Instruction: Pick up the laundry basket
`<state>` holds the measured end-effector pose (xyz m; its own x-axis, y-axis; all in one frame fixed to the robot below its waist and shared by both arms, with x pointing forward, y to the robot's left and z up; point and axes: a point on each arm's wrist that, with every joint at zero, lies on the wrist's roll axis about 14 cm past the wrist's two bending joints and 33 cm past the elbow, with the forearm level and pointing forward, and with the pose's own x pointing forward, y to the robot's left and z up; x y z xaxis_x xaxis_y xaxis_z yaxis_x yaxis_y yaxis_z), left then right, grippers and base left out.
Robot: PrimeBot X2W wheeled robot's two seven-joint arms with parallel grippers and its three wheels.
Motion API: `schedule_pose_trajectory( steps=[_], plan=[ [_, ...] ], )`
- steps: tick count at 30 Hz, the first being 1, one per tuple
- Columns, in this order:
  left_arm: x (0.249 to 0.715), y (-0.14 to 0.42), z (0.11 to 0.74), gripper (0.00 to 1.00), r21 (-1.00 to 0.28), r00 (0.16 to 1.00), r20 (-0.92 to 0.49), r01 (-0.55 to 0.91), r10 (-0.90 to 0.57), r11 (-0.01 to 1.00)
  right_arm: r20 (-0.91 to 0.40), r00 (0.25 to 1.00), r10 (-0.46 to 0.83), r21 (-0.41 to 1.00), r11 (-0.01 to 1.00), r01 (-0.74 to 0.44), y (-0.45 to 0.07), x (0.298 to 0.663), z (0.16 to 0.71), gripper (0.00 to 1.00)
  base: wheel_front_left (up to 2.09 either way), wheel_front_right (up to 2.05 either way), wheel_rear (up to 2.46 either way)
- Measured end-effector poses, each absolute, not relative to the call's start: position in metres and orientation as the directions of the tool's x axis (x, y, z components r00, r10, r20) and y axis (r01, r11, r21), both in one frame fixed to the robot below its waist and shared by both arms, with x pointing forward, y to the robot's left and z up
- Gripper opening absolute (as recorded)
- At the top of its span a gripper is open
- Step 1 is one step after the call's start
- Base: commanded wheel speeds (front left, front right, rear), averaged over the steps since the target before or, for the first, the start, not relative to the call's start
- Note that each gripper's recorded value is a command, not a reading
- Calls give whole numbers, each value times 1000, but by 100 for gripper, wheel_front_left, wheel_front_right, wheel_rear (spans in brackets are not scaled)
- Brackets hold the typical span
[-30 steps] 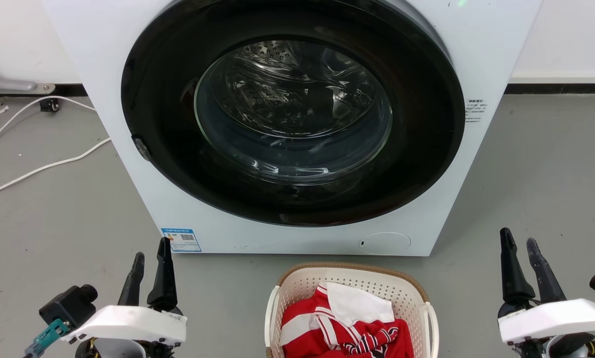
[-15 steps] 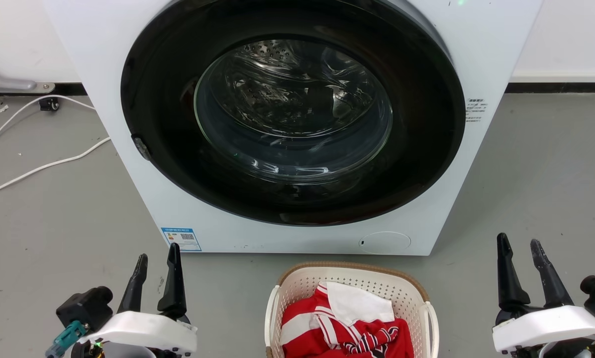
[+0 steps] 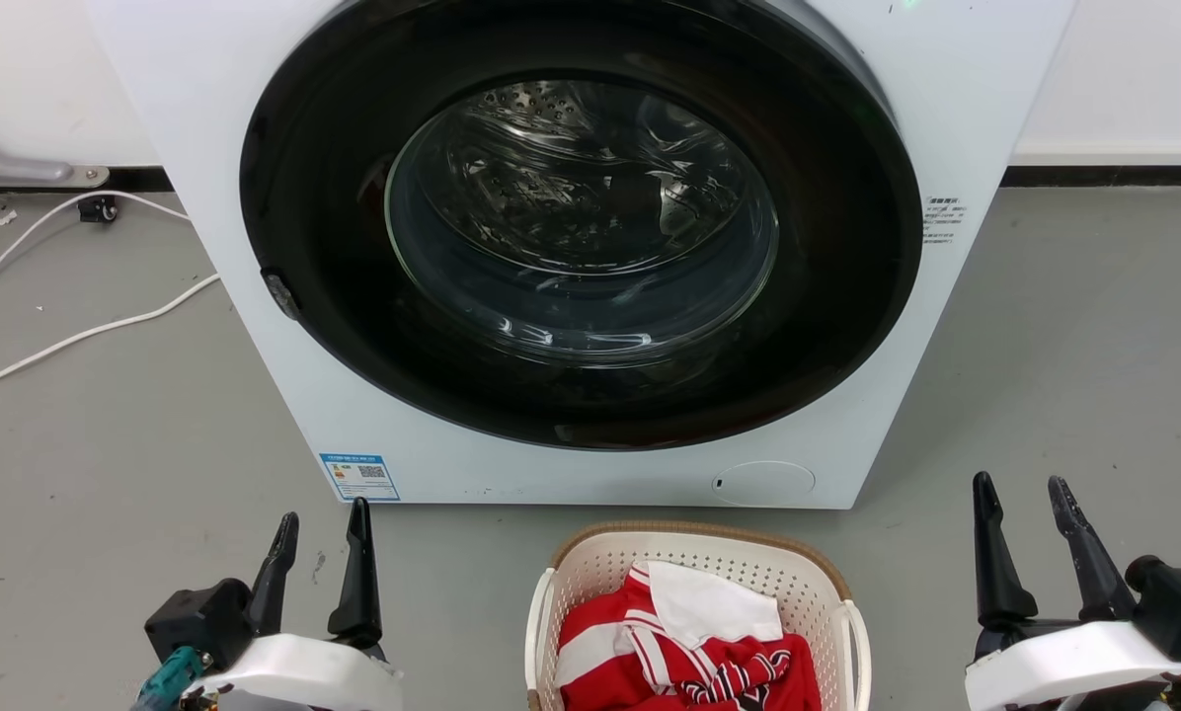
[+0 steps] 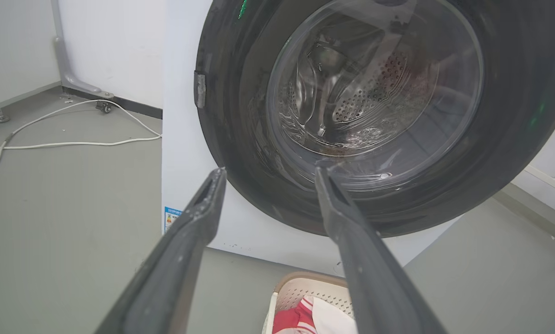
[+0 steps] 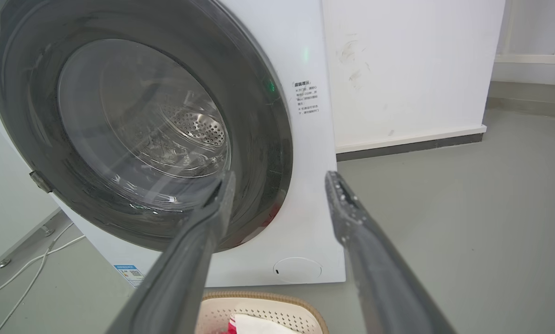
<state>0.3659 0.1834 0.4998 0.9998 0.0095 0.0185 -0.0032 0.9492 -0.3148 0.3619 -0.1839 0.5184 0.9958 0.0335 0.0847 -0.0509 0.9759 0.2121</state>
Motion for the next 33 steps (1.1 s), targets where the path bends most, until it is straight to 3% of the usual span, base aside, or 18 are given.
schedule_pose_trajectory(
  steps=[33],
  plan=[
    [357,180,495,100,-56,999,38,17,-15,998,131,988,80,-84,994,-69,-180,354,527,100,0,0,0]
  ],
)
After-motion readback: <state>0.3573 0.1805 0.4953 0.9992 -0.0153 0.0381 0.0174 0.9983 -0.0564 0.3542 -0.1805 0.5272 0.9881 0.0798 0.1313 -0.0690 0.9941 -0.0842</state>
